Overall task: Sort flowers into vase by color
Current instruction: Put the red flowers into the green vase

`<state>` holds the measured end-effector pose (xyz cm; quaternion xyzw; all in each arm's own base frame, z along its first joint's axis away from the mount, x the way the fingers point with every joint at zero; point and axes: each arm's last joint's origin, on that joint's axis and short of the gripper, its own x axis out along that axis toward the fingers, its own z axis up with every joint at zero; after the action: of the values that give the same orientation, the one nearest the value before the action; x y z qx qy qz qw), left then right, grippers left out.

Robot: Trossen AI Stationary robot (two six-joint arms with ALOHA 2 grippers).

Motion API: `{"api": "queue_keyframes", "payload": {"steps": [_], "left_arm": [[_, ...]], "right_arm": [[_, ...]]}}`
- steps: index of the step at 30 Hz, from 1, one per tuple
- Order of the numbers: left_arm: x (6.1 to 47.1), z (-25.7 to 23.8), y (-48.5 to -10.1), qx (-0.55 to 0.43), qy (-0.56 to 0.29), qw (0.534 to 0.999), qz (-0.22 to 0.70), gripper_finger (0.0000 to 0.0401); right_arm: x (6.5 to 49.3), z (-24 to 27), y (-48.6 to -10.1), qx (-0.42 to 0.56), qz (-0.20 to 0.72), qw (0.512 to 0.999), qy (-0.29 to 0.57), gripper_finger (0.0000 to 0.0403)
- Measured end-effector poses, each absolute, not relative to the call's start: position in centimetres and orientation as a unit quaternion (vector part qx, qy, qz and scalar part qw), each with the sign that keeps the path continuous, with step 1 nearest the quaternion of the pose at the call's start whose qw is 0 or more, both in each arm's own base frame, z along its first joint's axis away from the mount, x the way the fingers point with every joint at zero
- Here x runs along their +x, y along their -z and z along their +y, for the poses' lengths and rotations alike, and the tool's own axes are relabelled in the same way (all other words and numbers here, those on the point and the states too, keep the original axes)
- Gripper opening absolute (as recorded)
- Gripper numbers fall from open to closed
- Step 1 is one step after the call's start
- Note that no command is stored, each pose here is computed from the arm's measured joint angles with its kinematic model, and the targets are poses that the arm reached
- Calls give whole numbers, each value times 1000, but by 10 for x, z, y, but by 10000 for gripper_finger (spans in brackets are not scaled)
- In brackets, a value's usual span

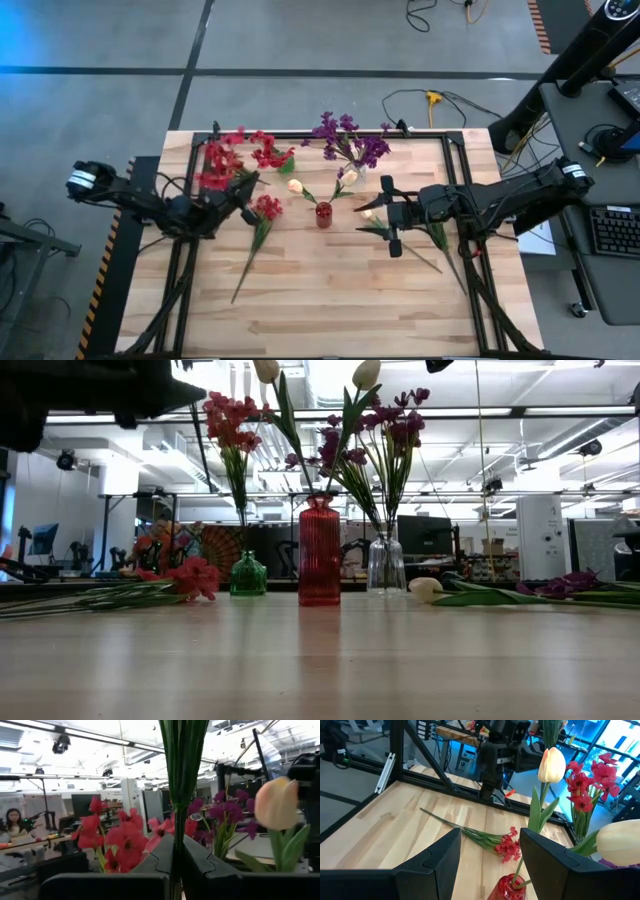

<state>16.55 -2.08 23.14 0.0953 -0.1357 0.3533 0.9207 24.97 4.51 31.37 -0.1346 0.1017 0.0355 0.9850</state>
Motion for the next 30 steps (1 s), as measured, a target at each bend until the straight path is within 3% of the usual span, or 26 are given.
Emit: {"api": "queue_keyframes", "payload": {"steps": [6,16,30], "left_arm": [[165,-13,-214,84,-327,928,-159,0],[178,11,-192,101,-366,917,-121,0],[183,40,-183,106,-351,923,-119,0]], "right_arm": [[250,45,-314,-135,101,985,-35,196],[250,45,-315,-139,95,985,-35,196],[250,45,-315,-139,95,985,-35,196]]}}
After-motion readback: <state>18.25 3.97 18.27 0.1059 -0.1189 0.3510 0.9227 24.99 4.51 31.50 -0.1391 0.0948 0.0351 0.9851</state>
